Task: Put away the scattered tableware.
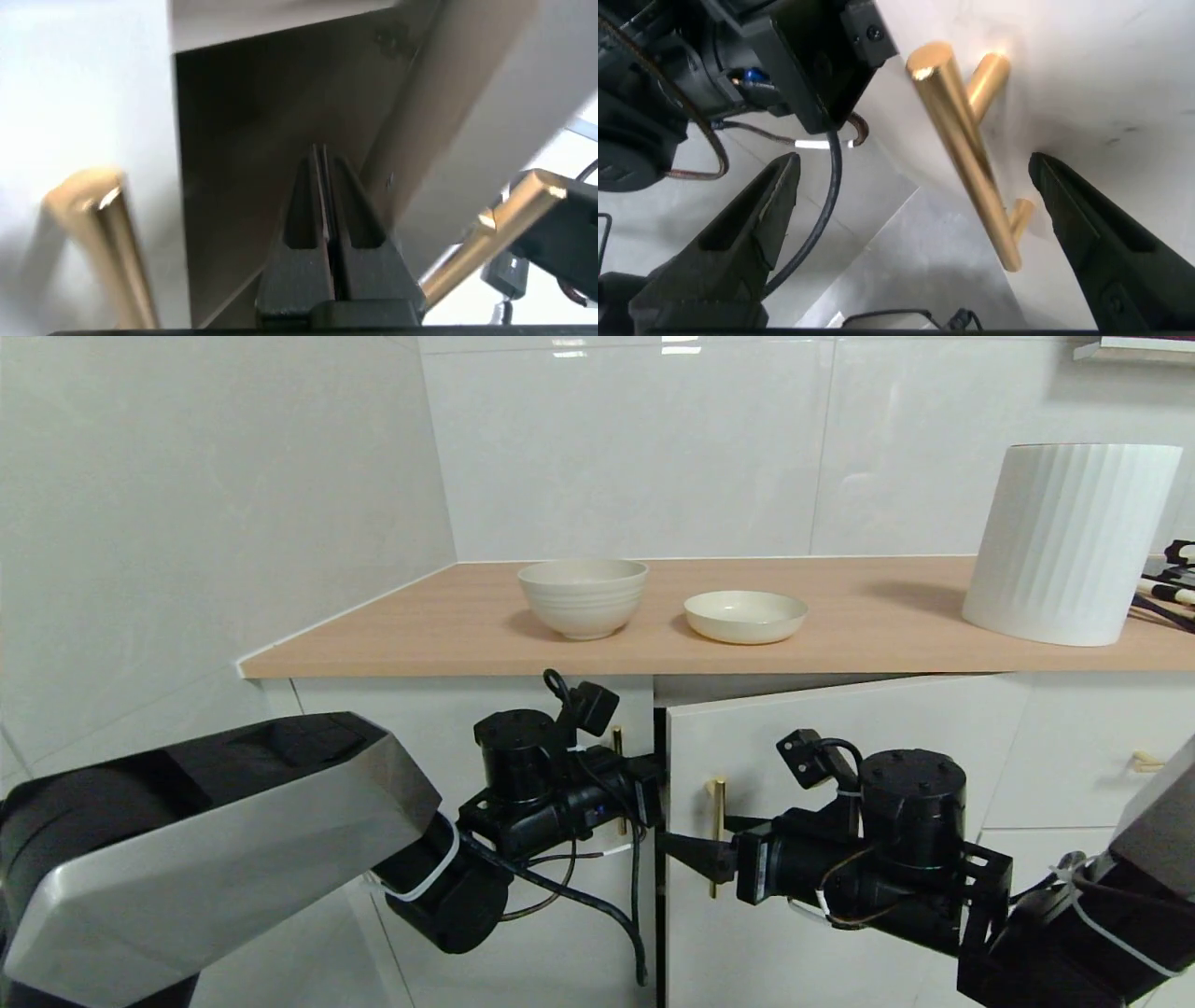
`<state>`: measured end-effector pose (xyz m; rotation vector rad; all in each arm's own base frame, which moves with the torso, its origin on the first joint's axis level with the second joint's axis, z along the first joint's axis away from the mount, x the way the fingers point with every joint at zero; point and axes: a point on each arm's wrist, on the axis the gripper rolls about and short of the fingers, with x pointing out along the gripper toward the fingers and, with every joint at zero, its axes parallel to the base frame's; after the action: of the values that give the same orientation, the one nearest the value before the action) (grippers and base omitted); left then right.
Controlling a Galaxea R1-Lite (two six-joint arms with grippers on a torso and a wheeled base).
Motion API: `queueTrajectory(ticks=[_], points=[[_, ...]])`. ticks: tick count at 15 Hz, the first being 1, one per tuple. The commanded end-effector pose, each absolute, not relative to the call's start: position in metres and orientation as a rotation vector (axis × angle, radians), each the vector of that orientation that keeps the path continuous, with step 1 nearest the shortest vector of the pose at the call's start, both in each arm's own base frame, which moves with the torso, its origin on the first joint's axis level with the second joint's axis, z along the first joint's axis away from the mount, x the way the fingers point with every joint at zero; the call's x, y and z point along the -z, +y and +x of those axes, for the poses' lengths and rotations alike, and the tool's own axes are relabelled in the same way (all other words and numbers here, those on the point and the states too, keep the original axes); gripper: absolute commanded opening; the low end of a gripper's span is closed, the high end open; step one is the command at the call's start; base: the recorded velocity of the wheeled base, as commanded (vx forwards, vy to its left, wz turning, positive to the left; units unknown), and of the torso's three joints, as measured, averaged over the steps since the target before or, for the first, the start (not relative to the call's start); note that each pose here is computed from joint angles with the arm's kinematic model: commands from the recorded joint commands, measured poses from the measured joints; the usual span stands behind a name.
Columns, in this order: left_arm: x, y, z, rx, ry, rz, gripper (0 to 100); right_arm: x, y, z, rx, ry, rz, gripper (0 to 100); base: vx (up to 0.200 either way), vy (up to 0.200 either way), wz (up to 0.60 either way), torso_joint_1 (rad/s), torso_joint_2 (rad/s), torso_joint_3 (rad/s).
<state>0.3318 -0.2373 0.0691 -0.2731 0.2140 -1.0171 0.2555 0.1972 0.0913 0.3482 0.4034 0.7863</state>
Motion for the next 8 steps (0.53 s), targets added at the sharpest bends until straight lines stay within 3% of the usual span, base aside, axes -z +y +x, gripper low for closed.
queueTrajectory(ticks=[1, 8], points=[[-0.075, -0.238, 0.335, 1.012, 0.197, -0.276, 0, -0.107, 0.189, 0.246, -0.791, 0.374, 0.352, 100, 0.000, 0.000, 0.00, 0.000, 0.00, 0.000], [-0.082, -0.236, 0.319, 1.028, 0.211, -0.274, 0, -0.111, 0.150, 0.200, -0.792, 0.420, 0.345, 100, 0.000, 0.000, 0.00, 0.000, 0.00, 0.000]])
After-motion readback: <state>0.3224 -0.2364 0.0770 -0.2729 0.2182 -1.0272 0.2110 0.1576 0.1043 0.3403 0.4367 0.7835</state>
